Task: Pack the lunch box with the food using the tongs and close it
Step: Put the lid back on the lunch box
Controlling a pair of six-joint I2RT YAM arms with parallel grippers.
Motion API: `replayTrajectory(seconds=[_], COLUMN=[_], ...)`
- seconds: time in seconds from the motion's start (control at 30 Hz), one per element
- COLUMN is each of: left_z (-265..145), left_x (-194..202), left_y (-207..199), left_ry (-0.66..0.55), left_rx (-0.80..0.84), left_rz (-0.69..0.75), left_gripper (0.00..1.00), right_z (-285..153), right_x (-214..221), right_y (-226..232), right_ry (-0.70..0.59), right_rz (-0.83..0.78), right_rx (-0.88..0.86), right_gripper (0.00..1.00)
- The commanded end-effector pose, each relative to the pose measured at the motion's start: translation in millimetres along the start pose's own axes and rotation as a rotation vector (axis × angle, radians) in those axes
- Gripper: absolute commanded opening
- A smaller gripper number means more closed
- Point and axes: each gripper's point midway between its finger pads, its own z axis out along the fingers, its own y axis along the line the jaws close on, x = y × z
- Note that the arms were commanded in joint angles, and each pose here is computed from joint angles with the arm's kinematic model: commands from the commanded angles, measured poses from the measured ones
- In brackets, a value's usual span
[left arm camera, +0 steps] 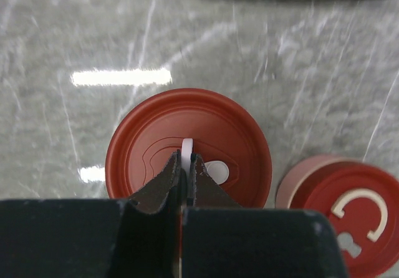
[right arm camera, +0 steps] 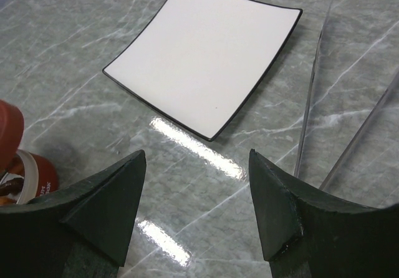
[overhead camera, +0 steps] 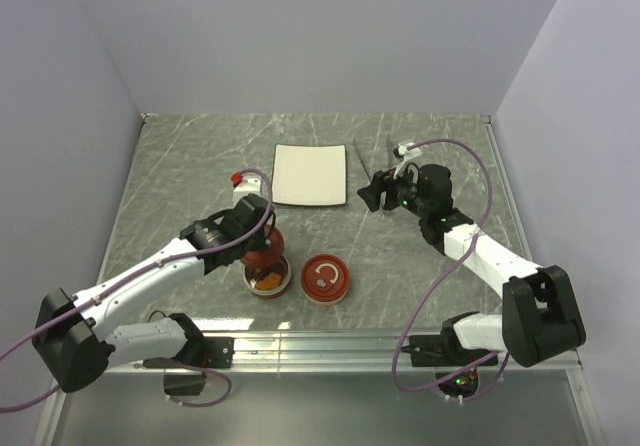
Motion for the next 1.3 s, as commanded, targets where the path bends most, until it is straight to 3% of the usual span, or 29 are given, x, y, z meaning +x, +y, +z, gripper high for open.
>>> replayTrajectory(seconds=[0.0, 0.77, 1.27], left_z=[-12, -4, -14], left_x=[6, 81, 90], left_y=[-14, -21, -28], left_ry=[0.041, 0.167, 0.078], left_rx=[0.046, 0.023, 0.025], left_rz=[-0.043, -0.044, -0.086], left_gripper=[0.00, 0.00, 0.00], right_z=[-1, 0, 1], right_x=[-11, -7, -8], right_y=[2, 3, 5], right_ry=[-0.049, -0.039, -0.038], right_rz=[-0.024, -0.019, -0.019], right_rx=[-0.016, -0.025, -0.039], right_gripper=[0.74, 0.73, 0.74])
